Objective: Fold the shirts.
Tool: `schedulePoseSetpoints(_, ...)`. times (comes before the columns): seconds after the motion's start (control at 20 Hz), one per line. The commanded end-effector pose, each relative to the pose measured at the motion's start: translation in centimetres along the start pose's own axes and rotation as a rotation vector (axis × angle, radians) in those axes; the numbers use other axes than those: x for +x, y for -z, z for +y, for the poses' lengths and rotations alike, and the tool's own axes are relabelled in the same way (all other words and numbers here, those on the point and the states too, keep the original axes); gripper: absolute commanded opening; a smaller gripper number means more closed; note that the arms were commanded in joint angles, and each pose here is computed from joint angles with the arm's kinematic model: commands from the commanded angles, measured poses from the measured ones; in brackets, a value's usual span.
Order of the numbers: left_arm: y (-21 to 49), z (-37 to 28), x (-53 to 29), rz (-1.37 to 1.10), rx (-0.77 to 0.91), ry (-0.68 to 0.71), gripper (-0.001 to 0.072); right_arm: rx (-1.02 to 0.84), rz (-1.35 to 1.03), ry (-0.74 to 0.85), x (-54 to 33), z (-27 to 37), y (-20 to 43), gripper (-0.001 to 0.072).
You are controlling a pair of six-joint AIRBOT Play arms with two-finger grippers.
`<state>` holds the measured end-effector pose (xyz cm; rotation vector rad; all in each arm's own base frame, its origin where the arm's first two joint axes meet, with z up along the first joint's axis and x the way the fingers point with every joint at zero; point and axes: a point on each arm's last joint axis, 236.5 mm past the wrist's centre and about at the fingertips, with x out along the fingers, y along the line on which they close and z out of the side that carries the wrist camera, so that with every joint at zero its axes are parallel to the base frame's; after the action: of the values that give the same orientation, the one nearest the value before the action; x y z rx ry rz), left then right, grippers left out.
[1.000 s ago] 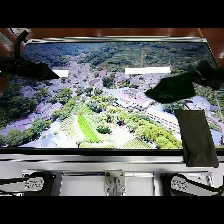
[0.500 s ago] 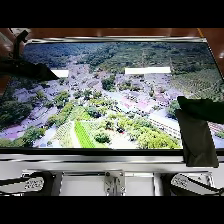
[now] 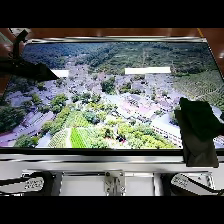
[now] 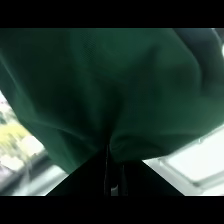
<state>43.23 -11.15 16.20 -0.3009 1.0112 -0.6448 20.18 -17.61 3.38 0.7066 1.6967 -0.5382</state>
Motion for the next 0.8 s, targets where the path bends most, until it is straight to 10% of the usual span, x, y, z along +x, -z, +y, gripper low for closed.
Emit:
schedulePoseSetpoints(0.0,-0.1,0.0,0.0,-0.003,0.002,-0.001,0.0037,0.027,0.160,0.129,3.7,-3.2,4.5,0.0048)
schedulePoseSetpoints(0.25,-0.7,0.2,0.0,-0.030,0.002,-0.010,0.0036,0.039,0.037,0.140,5.7,-3.5,1.9,0.0076)
schedulePoseSetpoints(0.35,-0.9,0.3,0.0,-0.039,0.021,-0.014,0.0036,0.014,0.035,0.166,5.6,-4.1,1.8,0.0654)
schedulePoseSetpoints(0.55,-1.1,0.5,-0.1,-0.048,0.052,-0.026,0.0036,-0.015,-0.005,0.278,2.1,-6.7,1.4,0.0659)
schedulePoseSetpoints(0.75,0.4,3.1,0.6,0.041,0.069,-0.212,0.0033,-0.130,-0.536,0.234,-9.8,-2.7,-5.9,0.0650)
